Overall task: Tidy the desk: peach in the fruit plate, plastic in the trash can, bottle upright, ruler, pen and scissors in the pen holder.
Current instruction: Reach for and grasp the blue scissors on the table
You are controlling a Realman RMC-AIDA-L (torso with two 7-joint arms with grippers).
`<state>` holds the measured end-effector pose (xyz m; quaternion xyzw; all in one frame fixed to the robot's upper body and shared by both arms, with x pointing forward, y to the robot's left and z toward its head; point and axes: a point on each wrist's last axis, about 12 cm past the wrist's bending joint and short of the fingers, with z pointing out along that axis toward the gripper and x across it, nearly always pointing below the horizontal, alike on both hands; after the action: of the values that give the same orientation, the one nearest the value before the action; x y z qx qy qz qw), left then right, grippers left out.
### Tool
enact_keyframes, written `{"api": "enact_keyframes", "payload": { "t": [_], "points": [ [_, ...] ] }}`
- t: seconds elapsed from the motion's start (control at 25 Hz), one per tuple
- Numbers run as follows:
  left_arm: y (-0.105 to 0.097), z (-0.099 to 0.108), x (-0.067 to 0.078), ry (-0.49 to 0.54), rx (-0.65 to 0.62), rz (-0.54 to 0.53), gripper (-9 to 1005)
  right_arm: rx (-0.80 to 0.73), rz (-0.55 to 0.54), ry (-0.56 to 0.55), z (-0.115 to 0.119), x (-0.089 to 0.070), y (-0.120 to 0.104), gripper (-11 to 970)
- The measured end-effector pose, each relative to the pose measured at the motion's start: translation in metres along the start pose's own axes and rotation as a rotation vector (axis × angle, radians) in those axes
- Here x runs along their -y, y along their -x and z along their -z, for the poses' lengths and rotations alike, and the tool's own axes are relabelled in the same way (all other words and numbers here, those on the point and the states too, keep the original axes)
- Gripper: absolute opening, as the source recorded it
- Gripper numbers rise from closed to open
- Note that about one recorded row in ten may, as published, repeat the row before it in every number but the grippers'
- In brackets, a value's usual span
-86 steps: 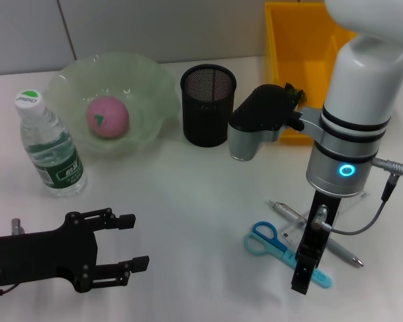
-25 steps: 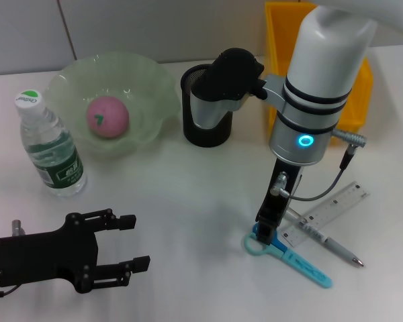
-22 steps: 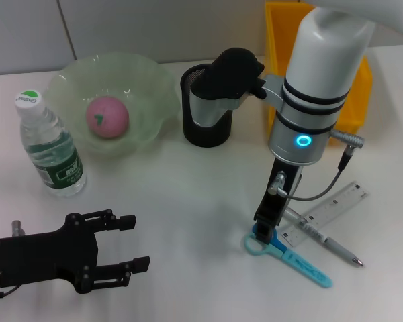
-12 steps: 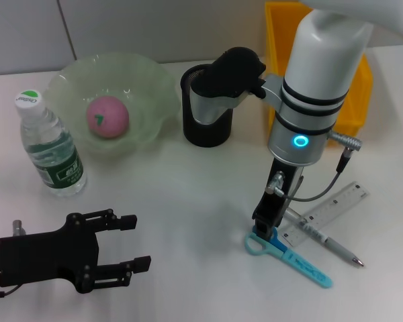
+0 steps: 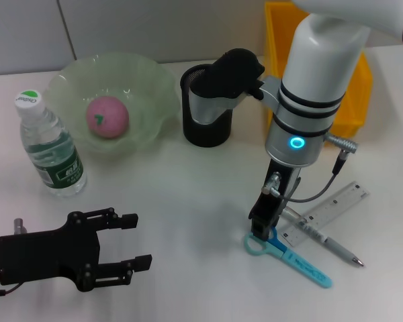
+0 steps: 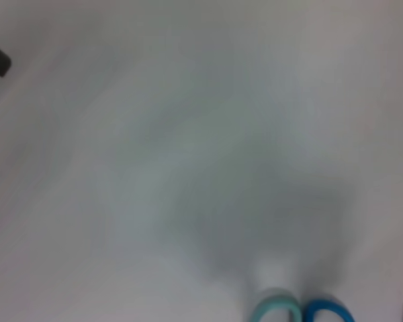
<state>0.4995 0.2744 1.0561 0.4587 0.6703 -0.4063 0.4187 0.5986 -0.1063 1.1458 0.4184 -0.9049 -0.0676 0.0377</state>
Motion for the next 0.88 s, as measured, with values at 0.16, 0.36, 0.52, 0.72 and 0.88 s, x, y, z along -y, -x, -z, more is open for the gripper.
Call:
{"api": "enact_keyframes", "payload": {
  "t": [0.16, 0.36, 0.52, 0.72, 0.88],
  "points": [
    [0.0000, 0.0001, -0.0004, 0.003, 0.000, 0.000, 753, -0.006, 0.005, 0.006, -0.0018, -0.0021, 0.0012, 278],
    [-0.0001, 0.0001, -0.0006, 0.005, -0.001, 0.000, 753, -0.012, 0.009, -0.001, -0.0024, -0.0023, 0.0021, 274],
    [-0.0001, 0.0001, -0.0006, 0.005, -0.001, 0.000, 753, -0.012, 0.006, -0.001, -0.0033, -0.0018, 0.0020, 273],
    [-0.0001, 0.0002, -0.0006, 0.005, -0.001, 0.000, 753, -0.017, 0.016, -0.001, -0.0066, -0.0039, 0.0023, 270],
    [-0.0001, -0.0002, -0.0003, 0.003, 0.000, 0.000, 753, -0.021, 0.011, -0.001, -0.0086, -0.0031, 0.0013, 262]
  ]
}}
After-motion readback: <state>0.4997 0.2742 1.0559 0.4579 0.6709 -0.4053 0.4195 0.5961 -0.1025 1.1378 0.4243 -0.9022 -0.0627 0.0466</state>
